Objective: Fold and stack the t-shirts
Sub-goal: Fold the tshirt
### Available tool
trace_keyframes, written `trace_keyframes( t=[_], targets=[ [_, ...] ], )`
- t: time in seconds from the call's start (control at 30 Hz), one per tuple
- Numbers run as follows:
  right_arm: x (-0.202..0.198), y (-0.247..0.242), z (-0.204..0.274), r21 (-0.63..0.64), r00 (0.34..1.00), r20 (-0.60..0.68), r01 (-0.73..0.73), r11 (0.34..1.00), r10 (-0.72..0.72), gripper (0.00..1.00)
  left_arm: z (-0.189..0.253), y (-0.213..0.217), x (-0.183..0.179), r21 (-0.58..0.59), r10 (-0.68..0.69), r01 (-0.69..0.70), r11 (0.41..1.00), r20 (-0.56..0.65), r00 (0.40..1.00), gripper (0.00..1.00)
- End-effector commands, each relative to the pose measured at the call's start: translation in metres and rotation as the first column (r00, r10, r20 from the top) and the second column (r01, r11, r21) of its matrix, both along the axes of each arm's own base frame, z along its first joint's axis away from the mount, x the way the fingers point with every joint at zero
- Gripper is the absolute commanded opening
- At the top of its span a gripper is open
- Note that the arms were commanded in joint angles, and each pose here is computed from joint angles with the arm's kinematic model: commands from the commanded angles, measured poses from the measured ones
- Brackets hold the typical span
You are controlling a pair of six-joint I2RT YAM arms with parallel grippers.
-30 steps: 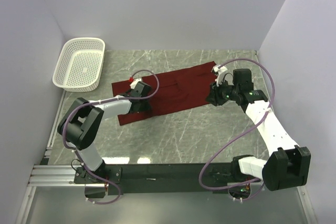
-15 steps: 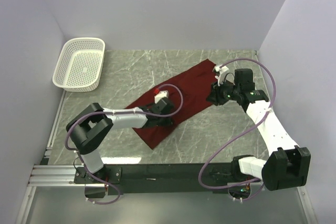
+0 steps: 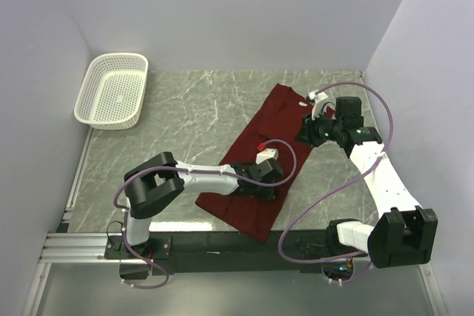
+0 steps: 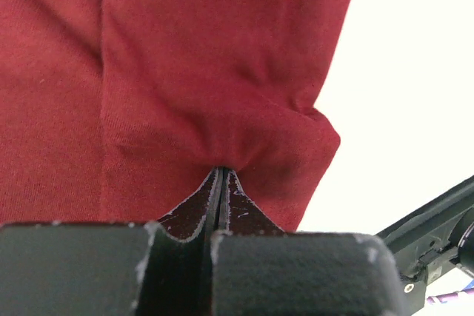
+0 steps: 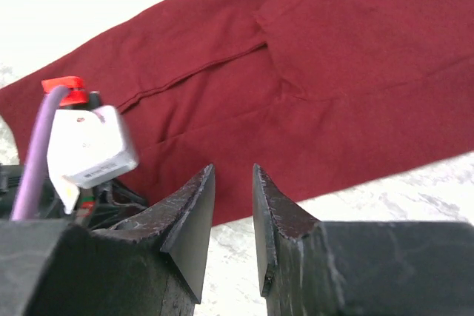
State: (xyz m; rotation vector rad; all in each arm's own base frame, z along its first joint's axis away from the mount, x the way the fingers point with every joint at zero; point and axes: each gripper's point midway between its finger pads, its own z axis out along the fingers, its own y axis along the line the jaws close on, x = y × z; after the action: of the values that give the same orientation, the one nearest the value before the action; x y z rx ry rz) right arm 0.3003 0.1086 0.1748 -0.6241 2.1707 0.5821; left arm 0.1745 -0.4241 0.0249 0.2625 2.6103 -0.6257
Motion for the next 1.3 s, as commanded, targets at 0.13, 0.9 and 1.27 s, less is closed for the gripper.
trace_keyframes(
  t=[0.13,0.9,1.27],
  targets=[
    [0.006,-0.015,0.012,0.027,0.998,0.024,0.05,0.998,-0.05,0.35,0.046,0.032,0.034,-0.021,0.086,-0.084,0.996,0.062,0.994,0.13],
    [0.006,-0.028,0.006,0.047,0.997,-0.004,0.083,0.995,-0.083,0.35,0.049,-0.003,0.278,-0.327,-0.038,0.046,0.944,0.03,0.999,0.27],
    [0.006,-0.027,0.006,0.055,0.997,-0.007,0.08,0.995,-0.08,0.35,-0.023,0.074,0.294,-0.074,0.205,-0.209,0.975,-0.063,0.977,0.07]
  ],
)
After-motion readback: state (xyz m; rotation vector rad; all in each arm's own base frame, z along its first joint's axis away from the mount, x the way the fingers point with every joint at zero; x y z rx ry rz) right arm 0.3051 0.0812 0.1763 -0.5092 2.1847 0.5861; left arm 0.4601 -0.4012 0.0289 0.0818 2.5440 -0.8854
